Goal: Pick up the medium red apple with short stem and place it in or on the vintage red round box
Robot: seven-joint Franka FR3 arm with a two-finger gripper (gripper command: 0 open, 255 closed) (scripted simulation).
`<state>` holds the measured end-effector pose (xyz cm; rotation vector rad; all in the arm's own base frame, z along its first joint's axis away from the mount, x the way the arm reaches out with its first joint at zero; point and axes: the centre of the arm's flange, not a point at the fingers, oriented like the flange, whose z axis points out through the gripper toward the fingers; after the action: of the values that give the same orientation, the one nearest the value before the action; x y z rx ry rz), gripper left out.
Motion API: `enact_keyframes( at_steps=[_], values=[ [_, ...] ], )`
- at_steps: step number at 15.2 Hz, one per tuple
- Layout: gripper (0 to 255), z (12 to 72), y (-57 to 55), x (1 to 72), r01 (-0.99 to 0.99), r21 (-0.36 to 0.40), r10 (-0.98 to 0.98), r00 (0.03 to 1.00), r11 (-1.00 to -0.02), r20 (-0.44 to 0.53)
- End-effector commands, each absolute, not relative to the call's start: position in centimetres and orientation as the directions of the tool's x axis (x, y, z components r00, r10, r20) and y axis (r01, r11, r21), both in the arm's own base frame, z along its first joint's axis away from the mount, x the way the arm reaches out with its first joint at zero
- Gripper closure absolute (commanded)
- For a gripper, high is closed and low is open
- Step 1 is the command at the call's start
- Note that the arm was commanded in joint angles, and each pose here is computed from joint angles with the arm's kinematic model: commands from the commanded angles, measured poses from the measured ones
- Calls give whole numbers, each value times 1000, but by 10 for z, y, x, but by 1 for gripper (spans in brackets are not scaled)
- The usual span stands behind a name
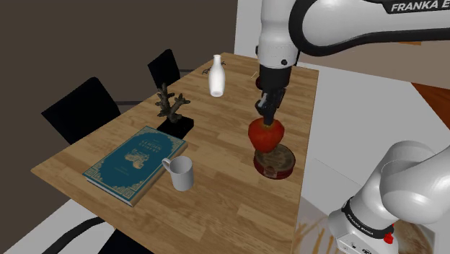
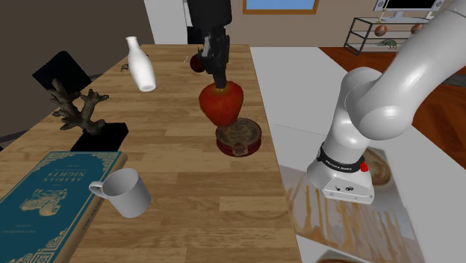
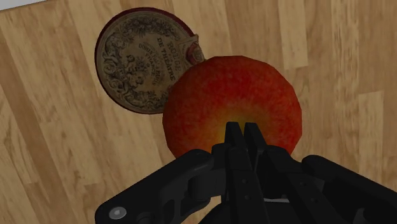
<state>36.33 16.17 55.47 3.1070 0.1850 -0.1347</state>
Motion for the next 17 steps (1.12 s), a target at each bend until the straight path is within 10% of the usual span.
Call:
enact_keyframes(
  at_steps=[1, 17],
  values=[
    [255, 561, 137, 360, 121, 20, 118, 989, -992, -89],
    [255, 537, 45, 351, 121, 20, 118, 989, -992, -89]
  ],
)
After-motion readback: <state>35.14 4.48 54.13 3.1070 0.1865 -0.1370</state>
